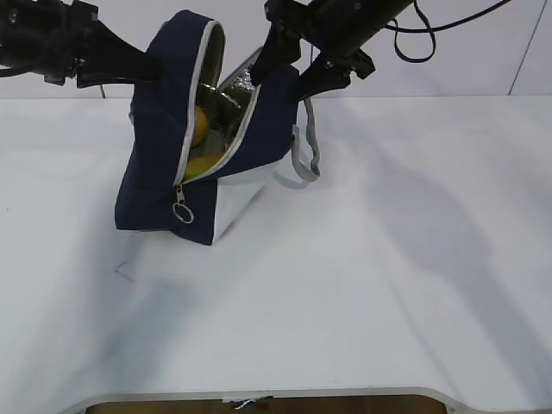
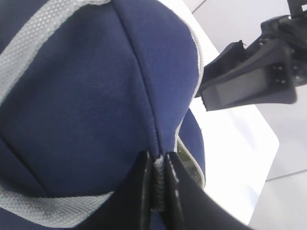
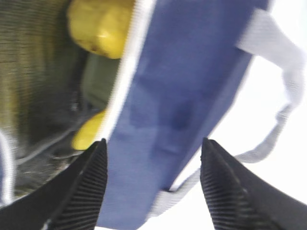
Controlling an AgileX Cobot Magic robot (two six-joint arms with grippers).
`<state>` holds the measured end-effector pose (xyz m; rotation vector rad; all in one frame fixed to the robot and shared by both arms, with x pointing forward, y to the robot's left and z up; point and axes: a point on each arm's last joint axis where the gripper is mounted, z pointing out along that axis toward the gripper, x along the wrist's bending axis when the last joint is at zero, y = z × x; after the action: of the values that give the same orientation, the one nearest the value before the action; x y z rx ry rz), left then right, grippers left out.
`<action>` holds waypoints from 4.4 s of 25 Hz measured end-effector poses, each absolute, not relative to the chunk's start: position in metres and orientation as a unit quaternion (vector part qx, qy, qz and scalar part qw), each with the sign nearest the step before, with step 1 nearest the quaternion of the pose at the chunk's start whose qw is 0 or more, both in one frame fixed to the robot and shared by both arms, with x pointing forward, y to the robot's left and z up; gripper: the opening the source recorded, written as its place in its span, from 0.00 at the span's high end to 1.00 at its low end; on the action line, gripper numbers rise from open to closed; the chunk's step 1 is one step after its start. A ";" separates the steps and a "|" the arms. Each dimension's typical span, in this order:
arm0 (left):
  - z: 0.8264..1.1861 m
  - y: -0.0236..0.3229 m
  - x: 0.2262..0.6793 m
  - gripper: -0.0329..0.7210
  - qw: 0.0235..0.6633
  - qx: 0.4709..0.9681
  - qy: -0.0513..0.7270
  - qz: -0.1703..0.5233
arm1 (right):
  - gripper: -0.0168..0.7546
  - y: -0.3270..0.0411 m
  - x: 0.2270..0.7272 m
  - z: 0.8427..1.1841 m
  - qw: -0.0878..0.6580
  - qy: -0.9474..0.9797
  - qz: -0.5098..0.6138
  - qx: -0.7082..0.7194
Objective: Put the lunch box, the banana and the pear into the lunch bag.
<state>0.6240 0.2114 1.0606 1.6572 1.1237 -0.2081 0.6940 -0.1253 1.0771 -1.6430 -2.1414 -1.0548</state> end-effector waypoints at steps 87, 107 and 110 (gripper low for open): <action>1.043 0.122 0.617 0.63 0.537 0.668 0.496 -0.142 | 0.40 -0.146 0.687 1.105 -0.017 -0.787 -0.302 -0.538; 1.077 0.178 0.584 0.45 0.453 0.739 0.465 -0.182 | 0.26 -0.162 0.623 1.176 -0.048 -0.786 -0.340 -0.514; 1.078 0.181 0.575 0.49 0.412 0.764 0.466 -0.171 | 0.31 -0.167 0.604 1.176 -0.042 -0.794 -0.328 -0.510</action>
<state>0.5749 0.1810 1.0784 1.9219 1.1720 -0.4311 0.6039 -0.1673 1.1758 -1.6463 -2.5640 -1.0594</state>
